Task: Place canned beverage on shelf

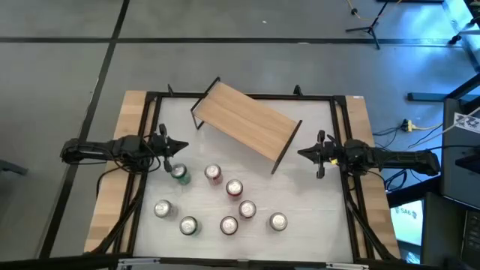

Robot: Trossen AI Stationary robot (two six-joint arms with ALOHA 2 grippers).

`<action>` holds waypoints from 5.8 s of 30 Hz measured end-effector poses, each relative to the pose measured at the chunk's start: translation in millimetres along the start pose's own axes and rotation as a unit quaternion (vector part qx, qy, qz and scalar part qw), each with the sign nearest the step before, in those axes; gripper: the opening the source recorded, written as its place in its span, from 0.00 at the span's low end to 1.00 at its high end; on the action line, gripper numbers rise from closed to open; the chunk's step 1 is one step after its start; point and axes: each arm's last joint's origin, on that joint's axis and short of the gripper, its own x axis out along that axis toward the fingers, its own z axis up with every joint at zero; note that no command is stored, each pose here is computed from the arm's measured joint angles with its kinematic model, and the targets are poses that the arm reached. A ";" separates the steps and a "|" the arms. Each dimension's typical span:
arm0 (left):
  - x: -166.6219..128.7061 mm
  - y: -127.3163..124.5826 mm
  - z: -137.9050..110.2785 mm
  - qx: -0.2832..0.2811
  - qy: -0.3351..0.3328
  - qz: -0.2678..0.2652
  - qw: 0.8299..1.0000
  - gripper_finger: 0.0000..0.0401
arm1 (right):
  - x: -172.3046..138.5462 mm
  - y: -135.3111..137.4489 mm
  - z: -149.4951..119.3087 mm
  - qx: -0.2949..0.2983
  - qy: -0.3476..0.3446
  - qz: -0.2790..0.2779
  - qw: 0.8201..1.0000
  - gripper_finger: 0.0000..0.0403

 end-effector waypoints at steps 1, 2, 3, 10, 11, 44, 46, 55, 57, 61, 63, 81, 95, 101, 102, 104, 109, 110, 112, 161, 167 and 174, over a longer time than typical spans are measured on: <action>0.0 0.0 0.0 0.000 0.000 0.000 1.000 0.00 | 0.0 0.0 0.0 0.000 0.000 0.000 1.000 0.01; 0.0 0.0 0.0 0.000 0.000 0.000 1.000 0.00 | 0.0 0.0 0.0 0.000 0.000 0.000 1.000 0.01; 0.0 0.0 0.0 0.000 0.000 0.000 1.000 0.00 | 0.0 0.0 0.0 0.000 0.000 0.000 1.000 0.01; 0.0 0.0 0.0 0.000 0.000 0.000 1.000 0.00 | 0.0 0.0 0.0 0.000 0.000 0.000 1.000 0.01; 0.0 0.0 0.0 0.000 0.000 0.000 1.000 0.00 | 0.0 0.0 0.0 0.000 0.000 0.000 1.000 0.01; 0.0 0.0 0.0 0.000 0.000 0.000 1.000 0.00 | 0.0 0.0 1.9 0.005 -0.010 -0.001 1.000 0.01; 0.0 0.0 0.0 0.000 0.000 0.000 1.000 0.00 | 0.0 0.0 2.5 0.021 -0.013 0.000 1.000 0.01; 0.0 0.0 0.0 -0.001 0.000 0.000 1.000 0.00 | 0.0 -0.1 3.4 0.095 -0.018 0.000 0.995 0.27; 0.0 0.0 0.0 -0.001 0.000 0.000 1.000 0.00 | -0.1 -0.5 4.3 0.106 -0.023 -0.007 0.994 0.37; 0.0 0.0 0.0 -0.004 0.000 0.000 1.000 0.00 | -0.3 -1.4 7.6 0.122 -0.042 -0.018 0.991 0.55; 0.0 0.0 0.0 -0.005 0.000 0.000 1.000 0.00 | -0.6 -1.3 10.9 0.127 -0.059 -0.014 0.990 0.62; 0.0 0.0 0.0 -0.005 0.000 0.000 1.000 0.00 | 11.1 3.2 101.4 0.128 -0.077 0.061 0.987 0.74; 0.0 -0.2 -0.1 -0.044 0.000 -0.003 0.999 0.00 | 97.1 32.0 161.1 0.090 0.102 0.139 0.981 0.74; 0.0 -0.2 -0.1 -0.044 0.000 -0.004 0.999 0.00 | 127.2 76.0 187.2 0.014 0.171 0.173 0.970 0.74; 0.0 -0.3 -0.1 -0.044 0.000 -0.004 0.999 0.00 | 130.5 83.0 189.3 0.004 0.190 0.173 0.967 0.74; 0.0 -0.2 0.0 -0.044 0.000 -0.004 0.999 0.00 | 134.8 95.9 191.6 -0.014 0.231 0.173 0.957 0.74; 0.0 -0.3 0.0 -0.044 0.000 -0.004 0.999 0.00 | 140.0 126.1 191.0 -0.031 0.314 0.160 0.935 0.74; 0.0 -0.2 0.0 -0.044 0.000 -0.004 0.999 0.00 | 140.1 132.6 189.4 -0.034 0.325 0.163 0.931 0.74; 0.0 -0.2 -0.1 -0.044 0.001 -0.004 0.999 0.00 | 139.6 145.4 186.5 -0.035 0.340 0.173 0.924 0.74; 0.0 -0.2 -0.1 -0.043 0.001 -0.004 0.999 0.00 | 138.4 241.3 97.5 -0.052 0.482 0.147 0.863 0.74; 0.0 -0.3 -0.1 -0.043 0.001 -0.004 0.999 0.00 | 138.1 241.2 96.6 -0.052 0.485 0.148 0.860 0.74; 0.0 -0.2 -0.1 -0.043 0.001 -0.004 0.999 0.00 | 138.4 241.2 95.8 -0.039 0.489 0.143 0.860 0.74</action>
